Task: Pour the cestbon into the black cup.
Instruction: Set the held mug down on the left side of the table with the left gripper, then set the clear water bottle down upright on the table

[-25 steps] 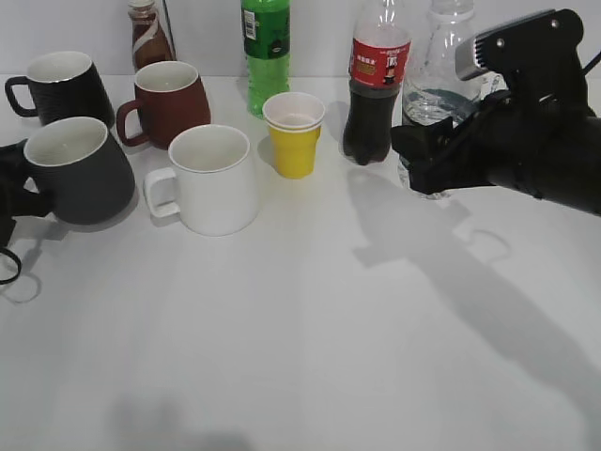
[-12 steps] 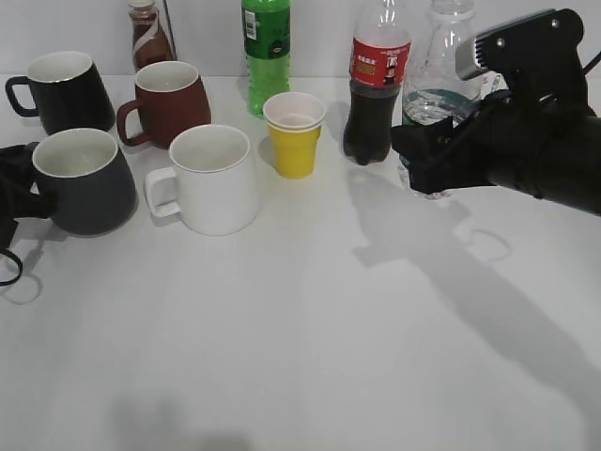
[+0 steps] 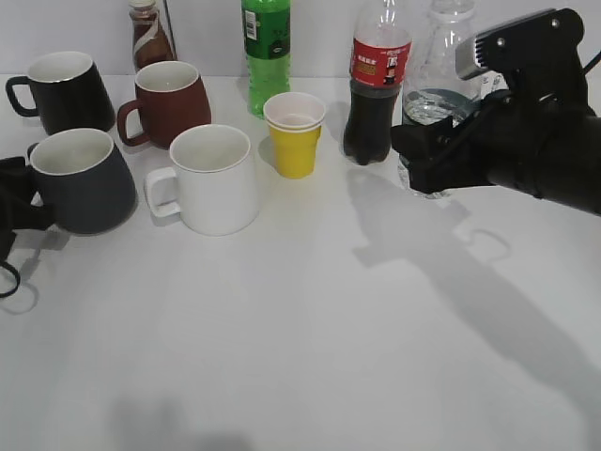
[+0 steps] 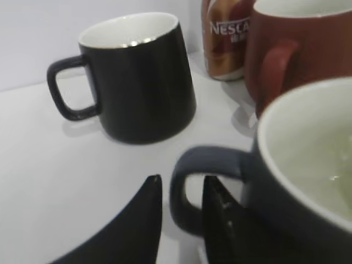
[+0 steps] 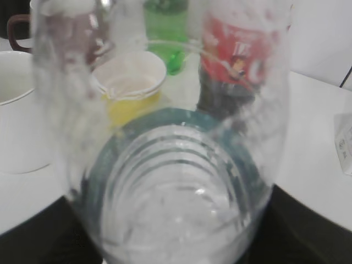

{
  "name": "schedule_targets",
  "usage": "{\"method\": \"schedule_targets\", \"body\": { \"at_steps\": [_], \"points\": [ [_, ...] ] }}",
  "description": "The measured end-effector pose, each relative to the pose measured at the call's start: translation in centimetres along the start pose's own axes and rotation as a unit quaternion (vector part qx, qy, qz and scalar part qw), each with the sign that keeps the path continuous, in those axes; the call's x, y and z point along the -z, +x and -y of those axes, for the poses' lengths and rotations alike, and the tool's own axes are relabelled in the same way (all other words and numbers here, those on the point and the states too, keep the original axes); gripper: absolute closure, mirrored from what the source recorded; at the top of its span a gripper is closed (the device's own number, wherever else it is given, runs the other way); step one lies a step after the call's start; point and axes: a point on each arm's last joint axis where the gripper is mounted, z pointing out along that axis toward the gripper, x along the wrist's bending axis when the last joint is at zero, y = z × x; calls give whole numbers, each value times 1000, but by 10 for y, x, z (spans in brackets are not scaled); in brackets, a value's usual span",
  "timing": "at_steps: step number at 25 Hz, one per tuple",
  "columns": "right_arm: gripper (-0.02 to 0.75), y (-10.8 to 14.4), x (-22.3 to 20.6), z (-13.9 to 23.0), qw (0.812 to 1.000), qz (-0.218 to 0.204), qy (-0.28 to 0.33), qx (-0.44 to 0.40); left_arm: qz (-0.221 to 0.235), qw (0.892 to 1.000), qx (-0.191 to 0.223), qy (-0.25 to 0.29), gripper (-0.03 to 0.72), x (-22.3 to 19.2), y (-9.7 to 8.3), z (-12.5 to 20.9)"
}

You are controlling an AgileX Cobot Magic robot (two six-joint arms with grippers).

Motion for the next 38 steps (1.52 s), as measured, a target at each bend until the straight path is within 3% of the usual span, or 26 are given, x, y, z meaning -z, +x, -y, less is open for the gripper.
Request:
{"method": "schedule_targets", "body": {
  "at_steps": [12,20,26,27,31,35,38],
  "points": [
    [279,-3,-2,1,1000,9,-14,-16,-9,1000,14,1,474,37,-7,6],
    [279,-18,-17,61,995,64,-32,-64,-19,999,9,-35,471,57,-8,-13],
    [279,-14,-29,85,996,43,-7,-75,-23,998,-2,-58,467,67,-7,-31],
    [272,-13,-29,85,996,39,-7,-74,-23,998,-4,-63,466,68,-7,-33],
    [101,-12,-29,80,997,32,-29,-63,-16,996,-17,-82,463,74,-8,-44],
    [71,-12,-22,65,997,32,-56,-43,-19,996,-21,-79,461,83,-8,-53],
    [69,-11,-7,40,995,27,-87,-29,-27,997,-1,-74,459,97,-7,-65]
  ]
}}
